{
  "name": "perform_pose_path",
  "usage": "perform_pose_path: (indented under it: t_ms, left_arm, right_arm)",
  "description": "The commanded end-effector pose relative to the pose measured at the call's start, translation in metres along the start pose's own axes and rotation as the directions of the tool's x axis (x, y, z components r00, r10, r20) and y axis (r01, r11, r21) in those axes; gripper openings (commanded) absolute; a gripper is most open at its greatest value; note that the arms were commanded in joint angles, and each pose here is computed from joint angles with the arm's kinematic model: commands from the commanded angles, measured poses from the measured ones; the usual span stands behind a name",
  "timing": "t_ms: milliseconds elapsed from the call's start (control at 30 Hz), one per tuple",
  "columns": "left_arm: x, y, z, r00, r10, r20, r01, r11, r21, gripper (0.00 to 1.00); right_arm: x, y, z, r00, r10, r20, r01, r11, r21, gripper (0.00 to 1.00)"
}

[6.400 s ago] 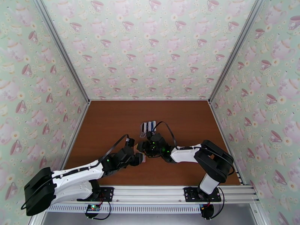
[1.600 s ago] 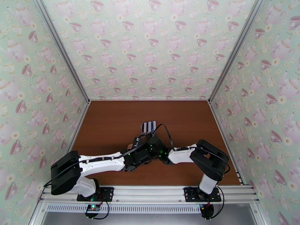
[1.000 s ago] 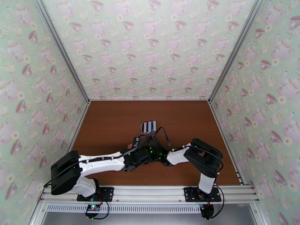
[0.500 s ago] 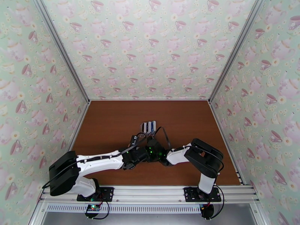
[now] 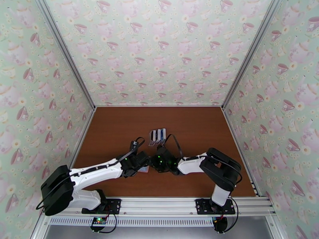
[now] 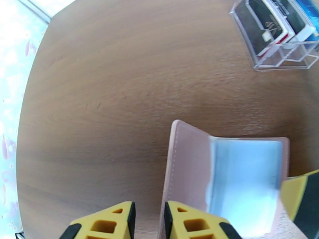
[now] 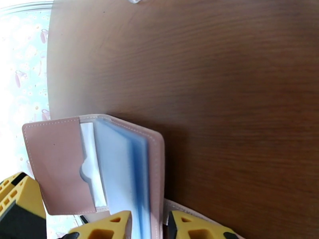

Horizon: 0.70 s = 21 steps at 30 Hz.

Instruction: Put the credit cards into the card holder

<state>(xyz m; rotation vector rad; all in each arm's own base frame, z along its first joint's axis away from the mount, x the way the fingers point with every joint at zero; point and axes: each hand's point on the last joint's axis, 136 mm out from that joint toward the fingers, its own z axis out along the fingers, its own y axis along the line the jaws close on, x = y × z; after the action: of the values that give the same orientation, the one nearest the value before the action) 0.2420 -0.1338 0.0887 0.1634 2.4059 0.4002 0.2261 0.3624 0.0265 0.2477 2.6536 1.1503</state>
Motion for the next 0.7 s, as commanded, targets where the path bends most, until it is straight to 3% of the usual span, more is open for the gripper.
perform_pose_path:
  t_ms: [0,667]
  left_arm:
    - [0.008,-0.005,0.006,0.999,0.016,-0.040,-0.015,1.000,0.009,0.29]
    - [0.031,-0.059,0.024,0.992,0.054,-0.116,-0.042,0.994,0.102,0.26]
  right_arm:
    - [-0.001,-0.029,-0.005,1.000,-0.008,0.002,0.007,0.993,0.120,0.32]
    - [-0.027,-0.067,-0.050,0.998,-0.029,0.050,0.017,0.975,0.222,0.32]
